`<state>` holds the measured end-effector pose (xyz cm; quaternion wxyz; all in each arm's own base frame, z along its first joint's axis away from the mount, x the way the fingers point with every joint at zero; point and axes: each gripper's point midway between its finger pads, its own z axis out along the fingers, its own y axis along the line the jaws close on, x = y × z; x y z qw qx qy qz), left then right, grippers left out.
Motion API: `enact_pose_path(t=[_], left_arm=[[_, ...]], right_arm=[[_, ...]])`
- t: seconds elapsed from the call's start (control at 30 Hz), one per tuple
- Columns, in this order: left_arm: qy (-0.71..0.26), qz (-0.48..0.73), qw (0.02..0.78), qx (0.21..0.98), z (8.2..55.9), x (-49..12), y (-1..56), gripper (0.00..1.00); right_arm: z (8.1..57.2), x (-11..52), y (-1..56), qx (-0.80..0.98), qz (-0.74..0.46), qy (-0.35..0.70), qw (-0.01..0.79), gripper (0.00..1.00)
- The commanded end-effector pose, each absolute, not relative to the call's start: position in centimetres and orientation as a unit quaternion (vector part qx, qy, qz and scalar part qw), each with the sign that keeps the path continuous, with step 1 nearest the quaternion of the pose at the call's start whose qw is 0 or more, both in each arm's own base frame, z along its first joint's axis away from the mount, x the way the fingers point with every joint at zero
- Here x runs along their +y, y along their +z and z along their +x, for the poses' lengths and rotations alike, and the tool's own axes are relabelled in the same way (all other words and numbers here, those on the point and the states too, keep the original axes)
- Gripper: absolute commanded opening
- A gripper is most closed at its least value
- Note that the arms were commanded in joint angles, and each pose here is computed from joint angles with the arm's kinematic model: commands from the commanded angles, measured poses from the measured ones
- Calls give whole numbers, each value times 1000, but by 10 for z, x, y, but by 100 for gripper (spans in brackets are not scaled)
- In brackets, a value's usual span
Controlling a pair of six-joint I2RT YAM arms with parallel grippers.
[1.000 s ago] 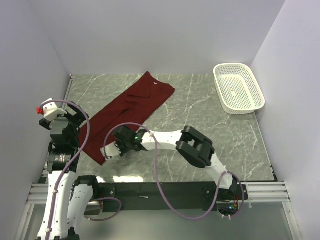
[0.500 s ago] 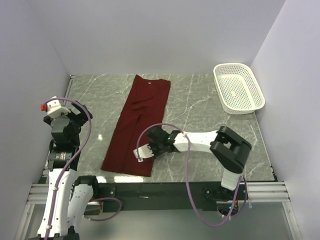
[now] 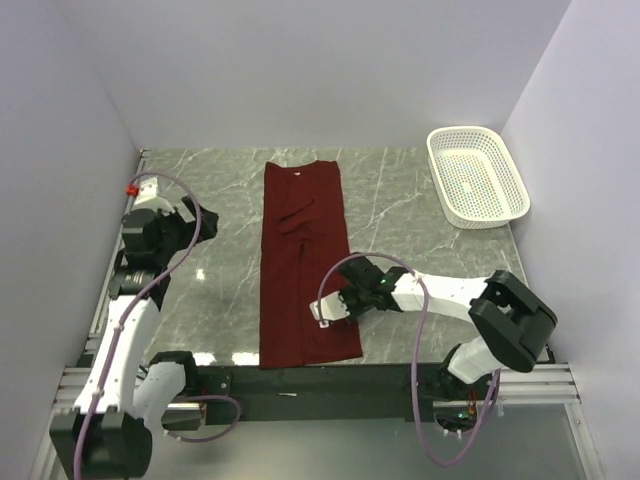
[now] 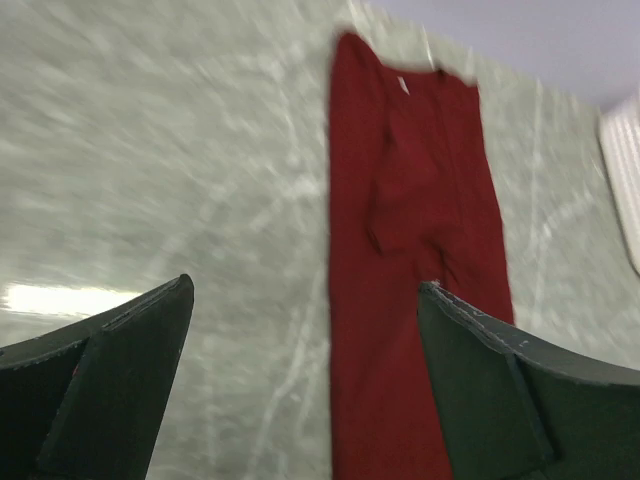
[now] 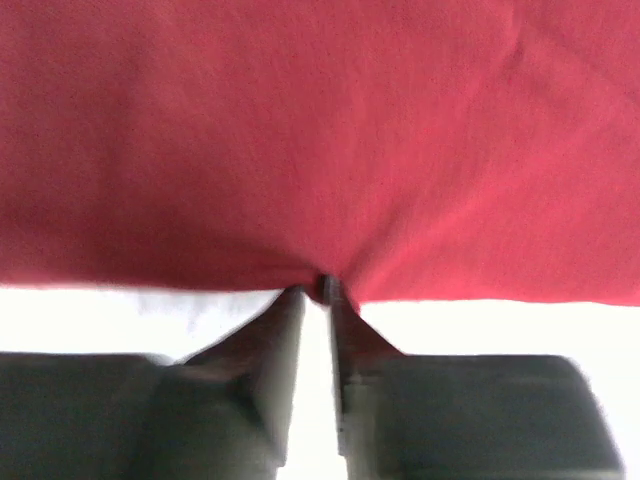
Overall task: Fold and stack the t-shirts
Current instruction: Fold the tshirt
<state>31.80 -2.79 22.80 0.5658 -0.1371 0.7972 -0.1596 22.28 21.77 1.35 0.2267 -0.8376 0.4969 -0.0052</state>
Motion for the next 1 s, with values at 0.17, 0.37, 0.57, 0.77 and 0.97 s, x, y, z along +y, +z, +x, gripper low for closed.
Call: enact_pose_path(t=[0.17, 0.37, 0.57, 0.77, 0.97], left_arm=[[-323, -119, 453, 822, 355, -87, 211, 93], [-323, -149, 381, 853, 416, -96, 158, 84], [-290, -148, 315, 891, 475, -107, 99, 71], [-266, -152, 276, 911, 514, -108, 58, 59], [-283, -138, 264, 912, 536, -128, 44, 57]], right_arm=[[256, 191, 65, 565, -781, -7, 264, 61], [295, 192, 144, 686, -636, 62, 349, 69], [311, 202, 195, 760, -447, 204, 425, 72], [314, 178, 210, 766, -365, 301, 435, 71], [316, 155, 210, 767, -333, 313, 450, 70]])
